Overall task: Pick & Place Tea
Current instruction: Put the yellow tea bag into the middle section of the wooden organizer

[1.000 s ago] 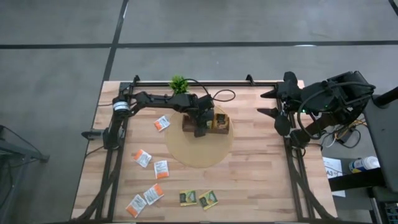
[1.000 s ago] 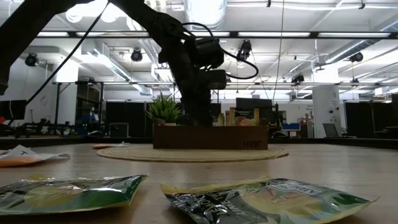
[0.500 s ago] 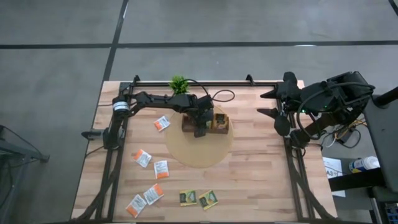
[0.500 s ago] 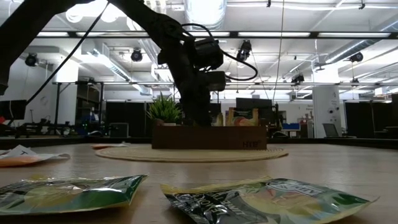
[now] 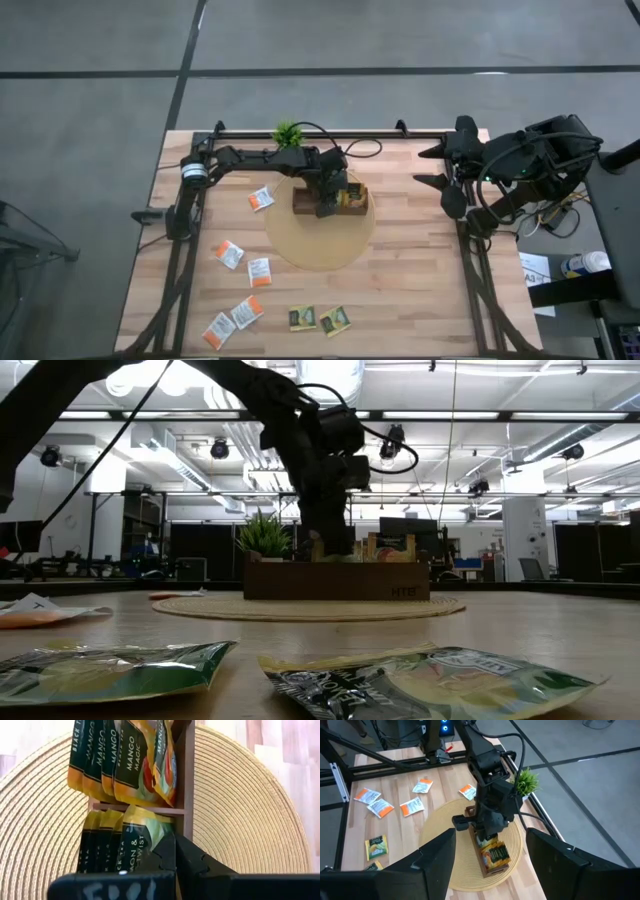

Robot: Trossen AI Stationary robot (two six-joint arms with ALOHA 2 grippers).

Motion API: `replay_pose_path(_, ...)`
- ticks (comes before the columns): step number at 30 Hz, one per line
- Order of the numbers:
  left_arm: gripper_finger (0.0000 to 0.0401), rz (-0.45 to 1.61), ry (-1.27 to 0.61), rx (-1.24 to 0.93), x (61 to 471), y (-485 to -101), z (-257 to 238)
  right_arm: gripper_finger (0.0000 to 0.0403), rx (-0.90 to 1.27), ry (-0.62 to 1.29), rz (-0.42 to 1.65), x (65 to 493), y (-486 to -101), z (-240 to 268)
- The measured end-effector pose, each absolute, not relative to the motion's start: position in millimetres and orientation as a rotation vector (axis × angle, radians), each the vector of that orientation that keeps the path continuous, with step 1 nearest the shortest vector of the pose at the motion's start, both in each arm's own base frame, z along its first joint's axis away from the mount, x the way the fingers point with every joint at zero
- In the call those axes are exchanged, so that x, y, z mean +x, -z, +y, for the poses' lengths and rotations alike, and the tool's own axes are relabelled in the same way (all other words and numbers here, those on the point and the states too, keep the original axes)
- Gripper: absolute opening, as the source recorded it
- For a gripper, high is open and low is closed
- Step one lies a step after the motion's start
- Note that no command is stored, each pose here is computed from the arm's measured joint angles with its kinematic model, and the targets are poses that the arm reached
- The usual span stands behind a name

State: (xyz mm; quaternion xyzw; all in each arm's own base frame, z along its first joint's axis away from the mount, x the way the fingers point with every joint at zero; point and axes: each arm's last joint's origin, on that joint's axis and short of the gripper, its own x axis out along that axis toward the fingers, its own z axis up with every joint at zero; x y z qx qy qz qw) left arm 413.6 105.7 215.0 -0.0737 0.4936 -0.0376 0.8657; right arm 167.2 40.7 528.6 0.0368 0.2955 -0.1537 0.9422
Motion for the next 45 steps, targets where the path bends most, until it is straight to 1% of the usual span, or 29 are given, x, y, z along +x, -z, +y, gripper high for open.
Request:
replay_pose_path(6, 0.0, 1.055, 0.075, -0.171, 414, -231, 105, 0.0237, 0.072, 0.313, 0.603, 167, -529, 41)
replay_pose_path(11, 0.0, 1.047, 0.065, -0.214, 408, -259, 100, 0.0237, 0.072, 0.313, 0.604, 167, -529, 41)
replay_pose_path(13, 0.0, 1.017, 0.071, -0.22, 404, -271, 95, 0.0237, 0.072, 0.313, 0.603, 167, -529, 41)
replay_pose_path(28, 0.0, 0.904, 0.107, -0.257, 375, -325, 44, 0.0237, 0.051, 0.32, 0.652, 177, -518, 44)
replay_pose_path(36, 0.0, 0.849, 0.141, -0.283, 347, -355, 7, 0.0237, 0.047, 0.325, 0.687, 187, -506, 48)
replay_pose_path(45, 0.0, 0.806, 0.077, -0.287, 305, -366, -38, 0.0237, 0.059, 0.316, 0.665, 203, -496, 54)
